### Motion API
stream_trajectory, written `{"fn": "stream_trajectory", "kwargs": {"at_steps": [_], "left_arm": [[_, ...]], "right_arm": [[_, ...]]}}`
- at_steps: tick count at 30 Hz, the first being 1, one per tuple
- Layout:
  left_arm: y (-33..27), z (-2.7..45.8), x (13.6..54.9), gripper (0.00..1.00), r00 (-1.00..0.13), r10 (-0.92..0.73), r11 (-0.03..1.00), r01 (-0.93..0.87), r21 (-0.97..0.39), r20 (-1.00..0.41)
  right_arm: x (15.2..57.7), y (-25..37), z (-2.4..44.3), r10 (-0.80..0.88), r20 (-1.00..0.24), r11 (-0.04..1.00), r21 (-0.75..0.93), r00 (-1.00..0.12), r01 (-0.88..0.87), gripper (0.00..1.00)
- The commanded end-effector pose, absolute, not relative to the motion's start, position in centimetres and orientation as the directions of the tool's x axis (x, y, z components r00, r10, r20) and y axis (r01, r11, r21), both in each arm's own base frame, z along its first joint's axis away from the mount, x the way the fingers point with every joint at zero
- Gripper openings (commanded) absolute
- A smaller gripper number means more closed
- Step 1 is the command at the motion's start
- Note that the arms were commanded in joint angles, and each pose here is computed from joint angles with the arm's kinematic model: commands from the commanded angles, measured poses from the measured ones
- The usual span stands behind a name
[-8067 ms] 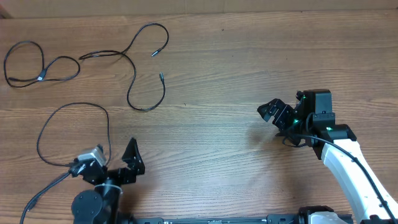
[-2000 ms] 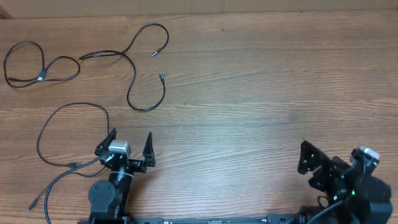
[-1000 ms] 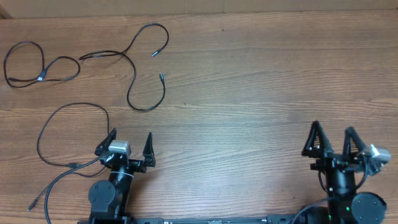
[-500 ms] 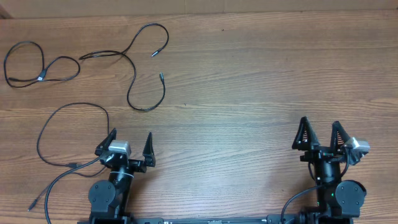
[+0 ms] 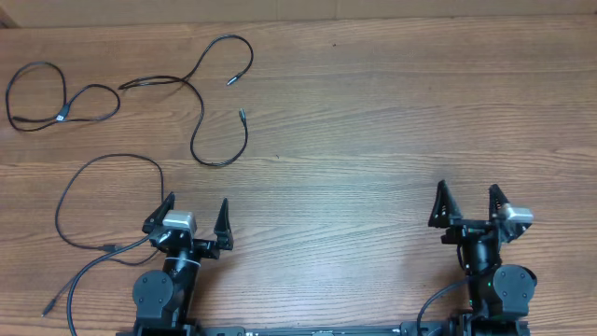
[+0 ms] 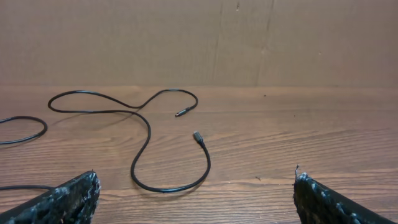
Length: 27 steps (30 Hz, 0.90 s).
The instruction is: Untangle cables
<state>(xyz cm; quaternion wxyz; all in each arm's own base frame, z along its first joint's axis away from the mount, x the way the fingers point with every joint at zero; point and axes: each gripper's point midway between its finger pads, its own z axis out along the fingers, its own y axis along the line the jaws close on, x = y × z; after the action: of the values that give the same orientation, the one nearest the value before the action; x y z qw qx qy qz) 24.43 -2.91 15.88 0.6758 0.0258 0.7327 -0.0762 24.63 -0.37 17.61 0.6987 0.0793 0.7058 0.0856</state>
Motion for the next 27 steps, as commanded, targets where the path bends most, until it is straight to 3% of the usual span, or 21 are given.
{"fn": "stream_trajectory", "kwargs": {"at_steps": [1,14,27], "left_arm": [[-3.23,15.78,24.38,1.00,-0.078,-0.043,0.986,0.158,-0.055,-0.996],[-3.23,15.78,24.38,0.99,-0.078,-0.043,0.986,0.158,-0.055,-0.996],[-3.23,15.78,24.38,0.99,-0.078,-0.043,0.986,0.158,-0.055,-0.996]], "right_arm": [[24.62,-0.07,17.12,0.125,-0.992,0.992,0.126,-0.021,-0.029,1.00],[24.63,-0.06,17.05,0.009,-1.000,0.999,0.010,-0.020,-0.032,1.00],[24.62,-0.58,17.14,0.117,-0.993,0.993,0.117,-0.017,-0.008,1.00]]}}
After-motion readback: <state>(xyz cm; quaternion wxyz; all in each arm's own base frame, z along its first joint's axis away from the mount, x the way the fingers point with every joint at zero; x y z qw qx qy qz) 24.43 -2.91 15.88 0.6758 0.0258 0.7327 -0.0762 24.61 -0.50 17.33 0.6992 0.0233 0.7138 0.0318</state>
